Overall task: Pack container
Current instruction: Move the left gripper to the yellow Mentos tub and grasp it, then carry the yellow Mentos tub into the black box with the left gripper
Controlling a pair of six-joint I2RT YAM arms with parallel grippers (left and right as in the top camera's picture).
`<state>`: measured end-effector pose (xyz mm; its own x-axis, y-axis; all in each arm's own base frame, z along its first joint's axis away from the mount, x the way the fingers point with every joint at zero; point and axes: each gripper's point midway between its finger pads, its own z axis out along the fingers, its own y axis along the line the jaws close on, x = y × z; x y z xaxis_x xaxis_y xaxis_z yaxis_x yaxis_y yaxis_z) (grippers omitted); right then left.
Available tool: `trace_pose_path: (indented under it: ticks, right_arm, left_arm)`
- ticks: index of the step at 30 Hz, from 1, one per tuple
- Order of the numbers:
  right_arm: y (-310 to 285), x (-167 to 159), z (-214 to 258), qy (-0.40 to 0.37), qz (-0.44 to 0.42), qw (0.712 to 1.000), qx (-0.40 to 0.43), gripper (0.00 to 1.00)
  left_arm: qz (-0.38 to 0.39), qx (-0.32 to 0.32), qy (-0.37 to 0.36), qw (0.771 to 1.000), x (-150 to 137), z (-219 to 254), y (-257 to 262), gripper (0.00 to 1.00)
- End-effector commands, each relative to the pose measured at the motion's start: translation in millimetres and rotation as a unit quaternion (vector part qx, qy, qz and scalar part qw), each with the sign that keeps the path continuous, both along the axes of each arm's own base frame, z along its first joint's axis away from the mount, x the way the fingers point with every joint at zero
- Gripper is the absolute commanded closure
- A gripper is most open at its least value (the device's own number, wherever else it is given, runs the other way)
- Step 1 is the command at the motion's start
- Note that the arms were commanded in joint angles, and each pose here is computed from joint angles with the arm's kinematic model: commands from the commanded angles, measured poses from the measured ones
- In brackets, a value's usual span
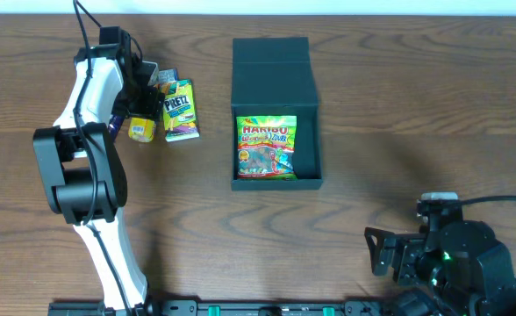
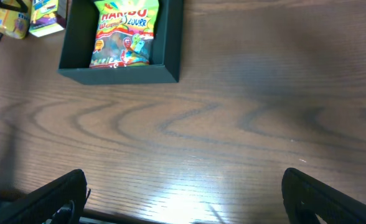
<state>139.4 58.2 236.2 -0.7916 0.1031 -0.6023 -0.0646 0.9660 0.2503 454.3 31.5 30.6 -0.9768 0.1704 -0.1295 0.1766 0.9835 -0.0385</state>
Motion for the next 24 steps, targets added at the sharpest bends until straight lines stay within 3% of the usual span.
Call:
trace_pose_path:
  ticks: [1,9,14,24]
  right_arm:
    - [-1,0,3,-0.006,0.001,1.0,-0.003,0.0]
    - [-1,0,3,-0.006,0.001,1.0,-0.003,0.01]
    - [-1,0,3,-0.006,0.001,1.0,-0.003,0.01]
    - [-1,0,3,-0.006,0.001,1.0,-0.003,0.01]
  left_arm:
    - [0.005,0.014,0.024,1.0,-6,-18,6,0.28]
    - [0.006,0.025,0.042,0.999,-10,-32,10,0.34]
    - [0.008,0.025,0.043,0.999,-10,-32,10,0.47]
    - [0.06,0.021,0.053,0.997,-14,-22,9,0.6]
